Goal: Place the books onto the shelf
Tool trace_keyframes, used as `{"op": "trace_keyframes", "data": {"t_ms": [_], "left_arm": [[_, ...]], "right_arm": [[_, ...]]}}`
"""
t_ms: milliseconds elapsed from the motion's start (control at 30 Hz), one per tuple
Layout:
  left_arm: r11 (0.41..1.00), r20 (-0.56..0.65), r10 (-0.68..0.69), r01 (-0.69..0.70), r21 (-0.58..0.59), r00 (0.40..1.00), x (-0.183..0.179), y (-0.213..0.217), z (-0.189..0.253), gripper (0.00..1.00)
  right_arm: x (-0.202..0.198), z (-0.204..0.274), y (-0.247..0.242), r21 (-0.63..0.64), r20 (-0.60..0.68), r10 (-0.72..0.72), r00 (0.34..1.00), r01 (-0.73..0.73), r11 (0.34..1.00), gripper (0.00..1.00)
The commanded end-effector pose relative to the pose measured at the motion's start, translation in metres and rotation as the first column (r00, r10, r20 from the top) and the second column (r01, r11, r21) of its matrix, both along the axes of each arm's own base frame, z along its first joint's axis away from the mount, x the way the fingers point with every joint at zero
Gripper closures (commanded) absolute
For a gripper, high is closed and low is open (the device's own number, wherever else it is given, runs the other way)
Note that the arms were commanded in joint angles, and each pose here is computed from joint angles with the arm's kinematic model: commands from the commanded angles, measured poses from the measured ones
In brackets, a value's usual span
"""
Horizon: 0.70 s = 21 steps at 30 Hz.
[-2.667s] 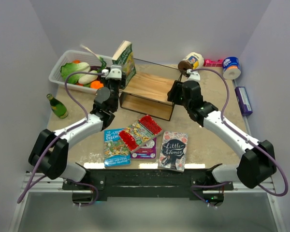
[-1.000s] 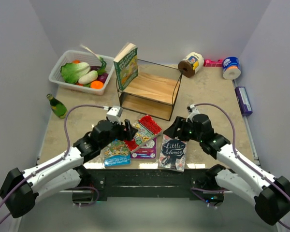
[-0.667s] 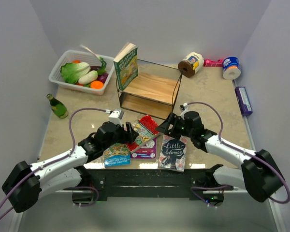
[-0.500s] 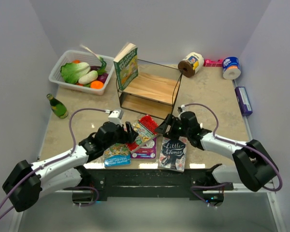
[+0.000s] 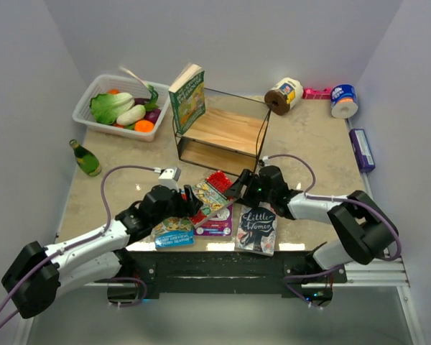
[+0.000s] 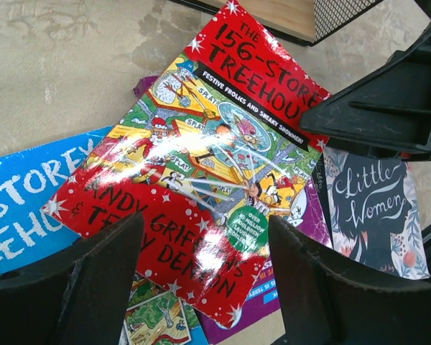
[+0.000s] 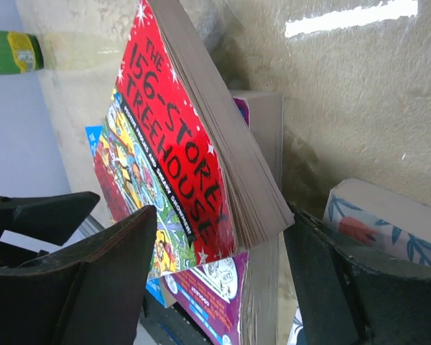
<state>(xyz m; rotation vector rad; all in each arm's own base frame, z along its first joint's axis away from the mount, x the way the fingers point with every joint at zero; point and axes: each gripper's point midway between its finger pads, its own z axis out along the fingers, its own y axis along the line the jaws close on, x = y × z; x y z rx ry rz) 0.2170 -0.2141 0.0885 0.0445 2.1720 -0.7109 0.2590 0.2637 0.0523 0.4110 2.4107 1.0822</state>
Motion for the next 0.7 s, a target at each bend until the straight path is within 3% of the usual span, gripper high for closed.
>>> {"op": "trace_keyframes", "data": {"t_ms": [0, 267, 333, 500, 667], "left_arm": [[0.999, 0.025, 0.010, -0.009, -0.054, 1.000, 0.000, -0.003, 0.012, 0.25], [0.997, 0.021, 0.000, 0.002, -0.071, 1.000, -0.001, -0.005, 0.009, 0.25], [0.997, 0.018, -0.002, 0.004, -0.077, 1.000, -0.002, -0.006, 0.007, 0.25], [0.996, 0.009, -0.005, 0.006, -0.090, 1.000, -0.004, -0.007, 0.005, 0.25], [0.996, 0.002, -0.004, 0.004, -0.087, 1.000, -0.006, -0.005, 0.001, 0.25]], "right_arm": [[0.013, 0.030, 0.004, 0.109, 0.132, -0.062, 0.989, 0.048, 0.993, 0.29], [0.013, 0.070, -0.002, 0.152, 0.287, -0.073, 0.955, 0.030, 0.988, 0.63], [0.013, 0.070, 0.001, 0.152, 0.293, -0.056, 0.954, 0.012, 0.988, 0.66], [0.016, 0.050, 0.011, 0.124, 0.241, -0.010, 0.970, -0.020, 0.992, 0.45], [0.015, 0.034, 0.007, 0.091, 0.213, -0.018, 0.977, -0.001, 0.996, 0.39]]}}
